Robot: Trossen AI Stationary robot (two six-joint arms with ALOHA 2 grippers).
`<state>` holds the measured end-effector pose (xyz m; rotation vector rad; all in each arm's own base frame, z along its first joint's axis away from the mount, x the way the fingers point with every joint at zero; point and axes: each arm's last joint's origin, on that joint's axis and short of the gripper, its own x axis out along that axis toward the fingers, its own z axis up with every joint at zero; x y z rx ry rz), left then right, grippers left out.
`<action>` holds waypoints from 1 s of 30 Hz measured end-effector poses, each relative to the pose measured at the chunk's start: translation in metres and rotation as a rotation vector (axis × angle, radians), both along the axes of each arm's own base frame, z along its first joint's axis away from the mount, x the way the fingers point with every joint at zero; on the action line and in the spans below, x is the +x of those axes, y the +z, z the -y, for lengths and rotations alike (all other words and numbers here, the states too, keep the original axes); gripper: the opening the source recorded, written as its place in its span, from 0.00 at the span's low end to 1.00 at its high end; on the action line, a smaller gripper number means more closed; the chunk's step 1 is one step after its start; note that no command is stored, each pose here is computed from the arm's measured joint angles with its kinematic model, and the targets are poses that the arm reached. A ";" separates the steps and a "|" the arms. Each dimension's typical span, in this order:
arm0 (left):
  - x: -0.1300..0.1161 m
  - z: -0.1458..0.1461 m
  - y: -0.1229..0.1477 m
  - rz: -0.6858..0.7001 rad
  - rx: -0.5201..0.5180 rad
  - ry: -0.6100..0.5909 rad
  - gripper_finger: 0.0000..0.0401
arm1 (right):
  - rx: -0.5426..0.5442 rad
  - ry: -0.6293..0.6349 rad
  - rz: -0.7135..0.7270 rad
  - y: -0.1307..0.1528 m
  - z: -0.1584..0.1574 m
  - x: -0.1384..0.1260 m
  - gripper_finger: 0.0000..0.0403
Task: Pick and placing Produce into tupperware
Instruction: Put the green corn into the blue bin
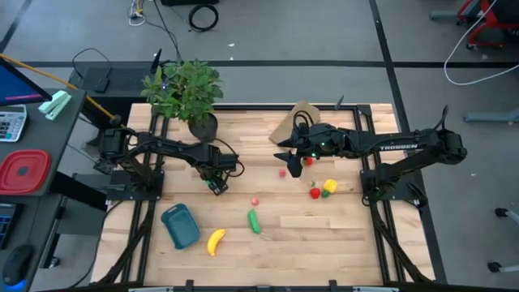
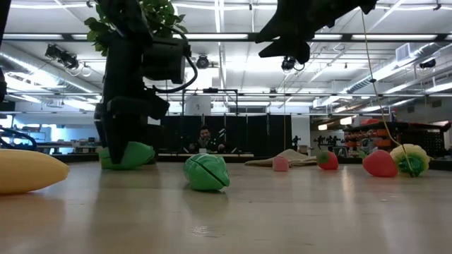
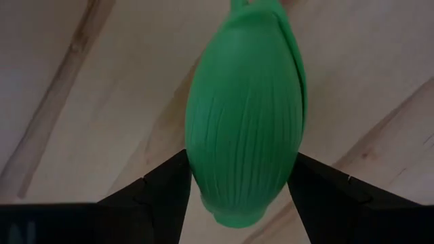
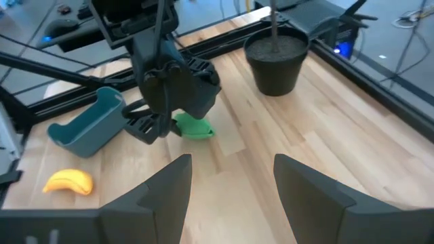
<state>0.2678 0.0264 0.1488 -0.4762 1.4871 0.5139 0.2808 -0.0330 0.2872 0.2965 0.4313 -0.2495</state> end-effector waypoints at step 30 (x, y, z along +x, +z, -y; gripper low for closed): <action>-0.030 0.005 0.038 -0.037 -0.093 -0.038 0.49 | -0.007 -0.012 -0.002 0.000 0.000 0.000 0.55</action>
